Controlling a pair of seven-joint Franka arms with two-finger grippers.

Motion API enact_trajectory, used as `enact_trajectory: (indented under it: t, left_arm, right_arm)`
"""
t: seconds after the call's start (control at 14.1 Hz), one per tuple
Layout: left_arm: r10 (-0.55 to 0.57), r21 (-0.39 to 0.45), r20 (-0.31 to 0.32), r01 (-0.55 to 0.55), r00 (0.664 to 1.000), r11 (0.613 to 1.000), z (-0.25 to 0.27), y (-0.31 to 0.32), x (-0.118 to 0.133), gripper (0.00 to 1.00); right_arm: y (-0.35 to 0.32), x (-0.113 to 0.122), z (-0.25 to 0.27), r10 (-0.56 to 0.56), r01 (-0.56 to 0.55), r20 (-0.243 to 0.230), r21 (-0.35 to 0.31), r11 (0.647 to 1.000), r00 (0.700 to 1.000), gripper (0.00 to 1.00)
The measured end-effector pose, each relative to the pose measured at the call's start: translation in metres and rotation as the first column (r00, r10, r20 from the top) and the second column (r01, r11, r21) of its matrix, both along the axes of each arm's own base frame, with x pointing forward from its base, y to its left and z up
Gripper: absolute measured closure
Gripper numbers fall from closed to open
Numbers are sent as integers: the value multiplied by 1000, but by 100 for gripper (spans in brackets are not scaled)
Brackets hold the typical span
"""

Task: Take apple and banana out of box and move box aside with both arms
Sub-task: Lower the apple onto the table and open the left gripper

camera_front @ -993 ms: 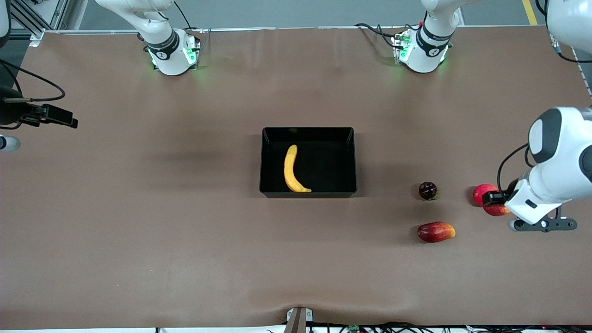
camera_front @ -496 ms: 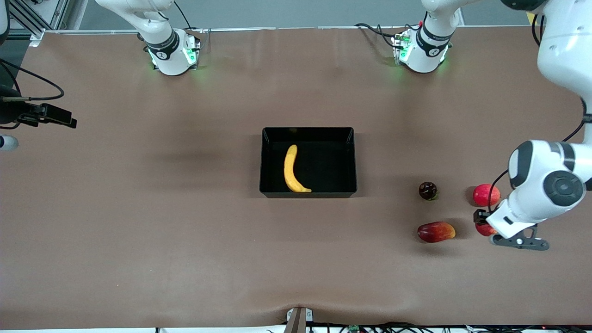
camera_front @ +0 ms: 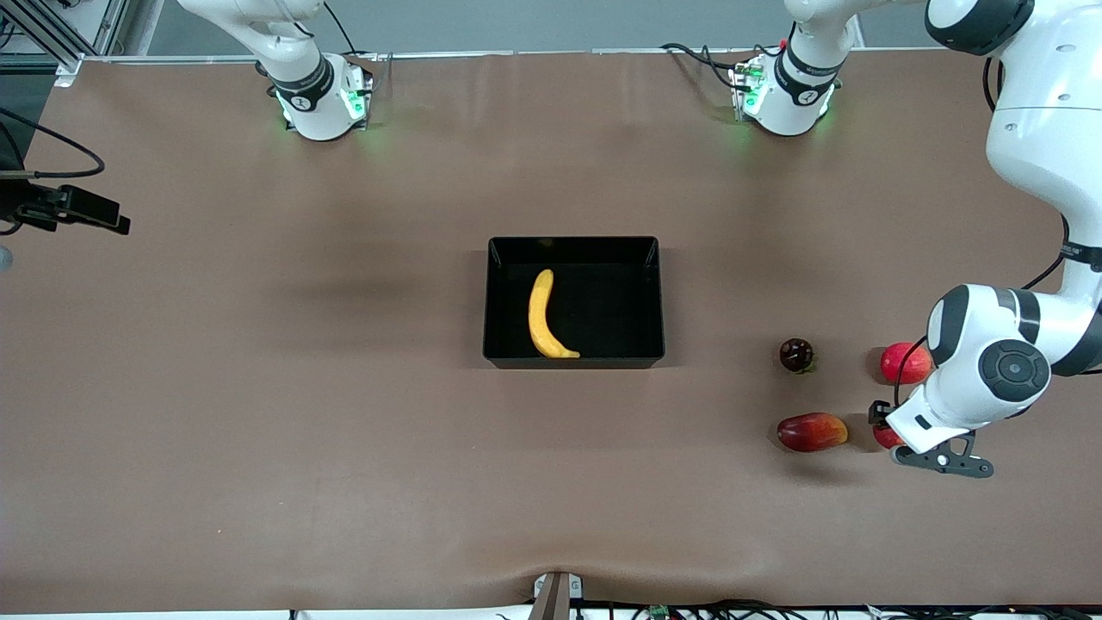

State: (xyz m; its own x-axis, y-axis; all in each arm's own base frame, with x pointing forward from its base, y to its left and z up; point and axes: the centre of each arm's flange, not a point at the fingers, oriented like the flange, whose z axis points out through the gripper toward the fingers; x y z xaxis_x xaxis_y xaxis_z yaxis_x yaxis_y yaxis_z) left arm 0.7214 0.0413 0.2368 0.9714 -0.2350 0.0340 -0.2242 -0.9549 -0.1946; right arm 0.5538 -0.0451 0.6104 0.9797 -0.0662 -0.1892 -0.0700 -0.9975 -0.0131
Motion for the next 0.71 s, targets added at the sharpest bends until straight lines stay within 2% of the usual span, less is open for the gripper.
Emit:
enact_trajectory:
  t: [0.43, 0.71]
  left_arm:
    - [-25, 14, 14, 25, 1000, 1000, -20, 14, 2, 29]
    - [-60, 31, 14, 60, 998, 998, -20, 25, 4, 29]
  right_arm:
    - [-10, -4, 14, -11, 11, 18, 1, 1000, 1000, 0]
    - [-1, -4, 13, 10, -11, 11, 4, 1000, 1000, 0]
